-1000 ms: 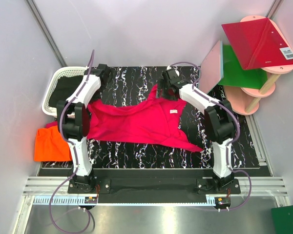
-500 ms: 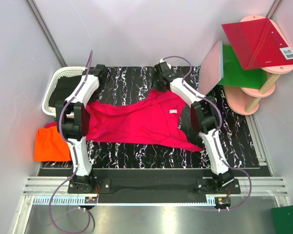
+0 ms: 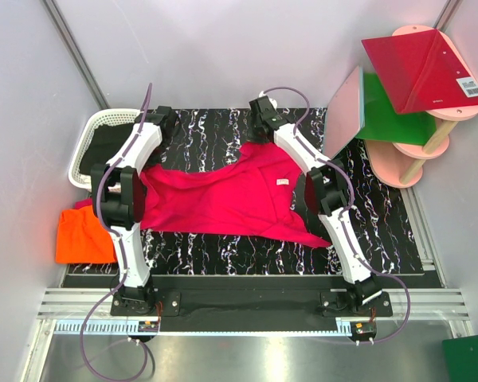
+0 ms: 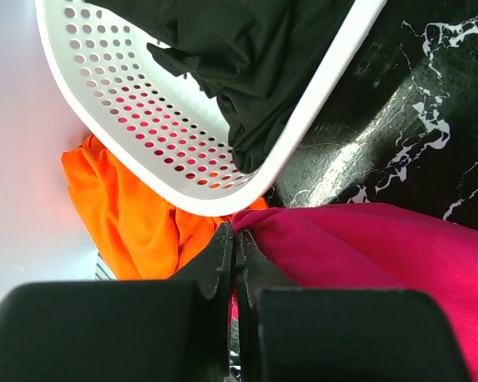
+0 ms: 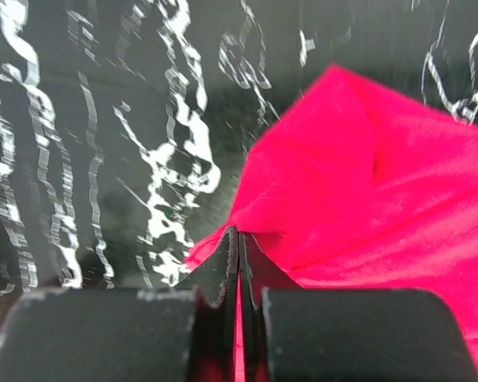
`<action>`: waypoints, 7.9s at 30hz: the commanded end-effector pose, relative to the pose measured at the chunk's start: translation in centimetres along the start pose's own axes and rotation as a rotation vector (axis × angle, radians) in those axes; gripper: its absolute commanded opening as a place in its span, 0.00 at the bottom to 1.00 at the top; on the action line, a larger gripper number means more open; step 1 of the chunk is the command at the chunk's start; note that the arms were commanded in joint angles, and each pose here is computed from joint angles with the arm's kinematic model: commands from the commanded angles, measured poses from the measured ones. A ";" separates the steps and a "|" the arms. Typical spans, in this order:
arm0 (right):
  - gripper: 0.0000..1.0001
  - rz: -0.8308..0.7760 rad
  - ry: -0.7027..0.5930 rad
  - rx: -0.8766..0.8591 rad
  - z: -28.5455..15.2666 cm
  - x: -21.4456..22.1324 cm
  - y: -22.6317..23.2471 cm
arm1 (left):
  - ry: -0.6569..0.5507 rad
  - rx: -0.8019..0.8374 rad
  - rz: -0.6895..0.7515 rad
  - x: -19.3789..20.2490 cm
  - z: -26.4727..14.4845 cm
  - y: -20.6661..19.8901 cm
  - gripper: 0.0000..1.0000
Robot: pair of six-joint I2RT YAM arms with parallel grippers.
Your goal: Fold and stack the t-shirts
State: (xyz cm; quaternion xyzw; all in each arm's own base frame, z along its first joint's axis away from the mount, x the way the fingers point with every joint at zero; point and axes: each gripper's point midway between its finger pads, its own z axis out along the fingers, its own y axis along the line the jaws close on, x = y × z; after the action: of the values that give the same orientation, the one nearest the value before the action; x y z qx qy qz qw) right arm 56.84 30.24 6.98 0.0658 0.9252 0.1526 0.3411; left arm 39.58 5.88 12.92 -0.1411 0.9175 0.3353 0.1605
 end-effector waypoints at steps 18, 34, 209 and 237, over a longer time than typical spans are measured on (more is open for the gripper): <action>0.00 -0.087 -0.423 0.056 -18.1 -13.6 0.8 | -0.080 0.004 -0.135 -2.1 -2.6 4.8 0.00; 0.00 -0.102 -0.445 0.167 -26.4 -7.4 -6.4 | 0.038 0.214 -0.088 2.4 -2.0 1.7 0.99; 0.67 -0.619 0.635 -0.768 -38.8 23.4 10.4 | -0.410 0.371 -0.404 3.8 -17.9 13.0 0.00; 0.86 -0.486 0.308 -0.807 -30.4 35.0 22.9 | -0.263 0.371 -0.345 7.1 -14.0 12.3 0.00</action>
State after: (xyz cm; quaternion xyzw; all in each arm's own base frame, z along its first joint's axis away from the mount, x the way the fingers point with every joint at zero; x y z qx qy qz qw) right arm 9.28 48.38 8.94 -0.3523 0.8563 0.3277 0.1875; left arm 25.69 4.59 26.69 -0.2215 0.9027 0.1552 0.3347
